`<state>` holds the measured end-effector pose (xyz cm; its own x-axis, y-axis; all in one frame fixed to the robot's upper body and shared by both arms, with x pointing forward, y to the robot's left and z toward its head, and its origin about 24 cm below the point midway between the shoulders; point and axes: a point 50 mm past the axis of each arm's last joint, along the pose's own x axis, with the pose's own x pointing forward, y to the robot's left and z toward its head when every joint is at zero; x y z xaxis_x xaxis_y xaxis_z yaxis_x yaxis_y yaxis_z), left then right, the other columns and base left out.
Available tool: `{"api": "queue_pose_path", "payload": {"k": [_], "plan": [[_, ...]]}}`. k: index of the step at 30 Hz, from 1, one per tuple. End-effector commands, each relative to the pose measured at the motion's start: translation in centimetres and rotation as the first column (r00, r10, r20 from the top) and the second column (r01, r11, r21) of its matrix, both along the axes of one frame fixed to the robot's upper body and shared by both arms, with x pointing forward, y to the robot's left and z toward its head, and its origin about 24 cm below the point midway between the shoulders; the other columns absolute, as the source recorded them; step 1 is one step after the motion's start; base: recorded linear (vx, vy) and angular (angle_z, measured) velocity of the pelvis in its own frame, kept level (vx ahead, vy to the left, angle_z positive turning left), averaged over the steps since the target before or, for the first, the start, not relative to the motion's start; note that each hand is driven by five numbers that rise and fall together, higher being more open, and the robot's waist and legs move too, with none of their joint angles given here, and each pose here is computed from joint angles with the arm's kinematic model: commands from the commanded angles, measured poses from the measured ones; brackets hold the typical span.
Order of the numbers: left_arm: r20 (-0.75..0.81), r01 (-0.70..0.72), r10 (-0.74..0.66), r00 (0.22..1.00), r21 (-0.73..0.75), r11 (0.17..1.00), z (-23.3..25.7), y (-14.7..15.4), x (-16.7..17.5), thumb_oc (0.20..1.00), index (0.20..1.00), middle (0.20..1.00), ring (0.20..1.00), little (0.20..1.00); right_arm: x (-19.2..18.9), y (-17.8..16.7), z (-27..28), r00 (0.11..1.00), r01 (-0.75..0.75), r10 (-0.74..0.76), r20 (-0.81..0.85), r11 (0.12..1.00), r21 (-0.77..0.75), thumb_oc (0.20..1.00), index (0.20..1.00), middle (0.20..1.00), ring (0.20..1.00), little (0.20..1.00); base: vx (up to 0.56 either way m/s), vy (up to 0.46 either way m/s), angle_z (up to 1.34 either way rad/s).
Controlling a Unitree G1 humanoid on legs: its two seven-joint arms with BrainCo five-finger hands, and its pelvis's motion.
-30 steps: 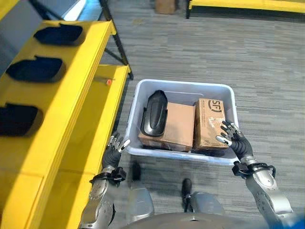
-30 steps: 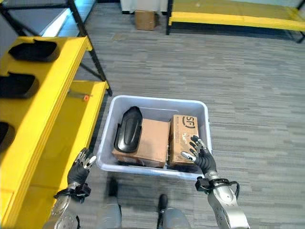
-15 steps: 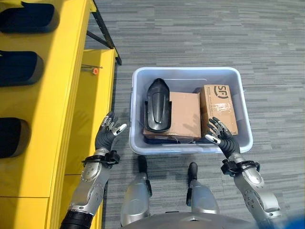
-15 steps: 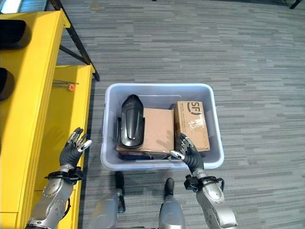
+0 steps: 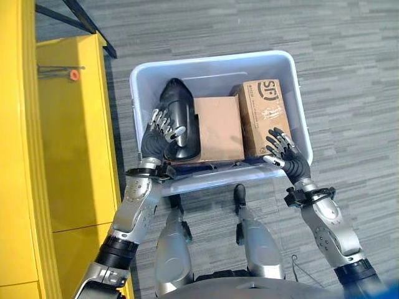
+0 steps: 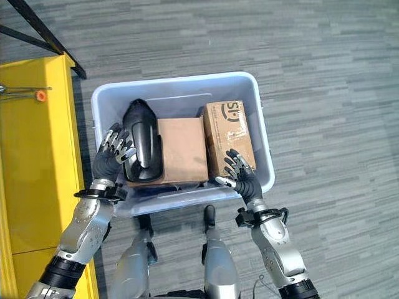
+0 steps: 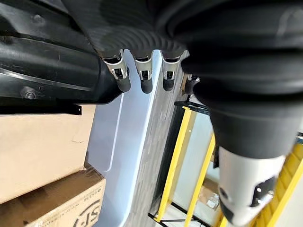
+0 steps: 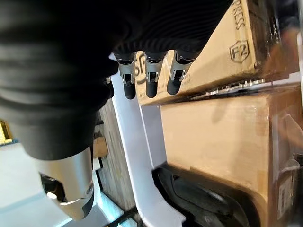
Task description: Move parts from the plastic box to the shelf.
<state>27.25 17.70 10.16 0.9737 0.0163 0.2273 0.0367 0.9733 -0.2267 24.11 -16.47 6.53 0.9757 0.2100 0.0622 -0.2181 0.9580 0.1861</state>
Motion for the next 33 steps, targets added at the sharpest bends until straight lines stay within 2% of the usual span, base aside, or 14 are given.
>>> {"api": "queue_pose_path", "payload": {"k": [1,9,18,33], "plan": [[0.078,-0.097,0.096,0.992,0.002,0.995,0.8,1.3,-0.2,1.0,1.0,1.0,1.0,1.0,-0.8,-0.5,2.2,0.992,0.004,-0.003,0.127,1.0,-0.005,1.0,1.0,1.0,1.0,1.0,0.01,-0.022,-0.14],[0.122,-0.289,0.289,0.95,-0.018,0.957,1.9,3.0,1.0,1.0,1.0,1.0,1.0,1.0,-1.0,0.1,2.4,0.99,-0.001,0.001,0.142,1.0,-0.002,1.0,1.0,1.0,1.0,1.0,0.0,-0.012,-0.06],[0.153,-0.408,0.406,0.901,-0.017,0.913,2.7,4.0,1.7,1.0,1.0,1.0,1.0,1.0,-1.1,0.0,2.5,0.988,0.016,-0.018,0.152,1.0,0.014,1.0,1.0,1.0,1.0,1.0,0.0,-0.005,-0.04],[0.223,-0.603,0.567,0.793,0.145,0.785,3.7,4.8,3.9,1.0,1.0,1.0,1.0,1.0,-1.2,0.4,2.7,0.984,0.009,-0.01,0.179,1.0,0.006,1.0,1.0,1.0,1.0,1.0,0.01,0.0,0.0]]}}
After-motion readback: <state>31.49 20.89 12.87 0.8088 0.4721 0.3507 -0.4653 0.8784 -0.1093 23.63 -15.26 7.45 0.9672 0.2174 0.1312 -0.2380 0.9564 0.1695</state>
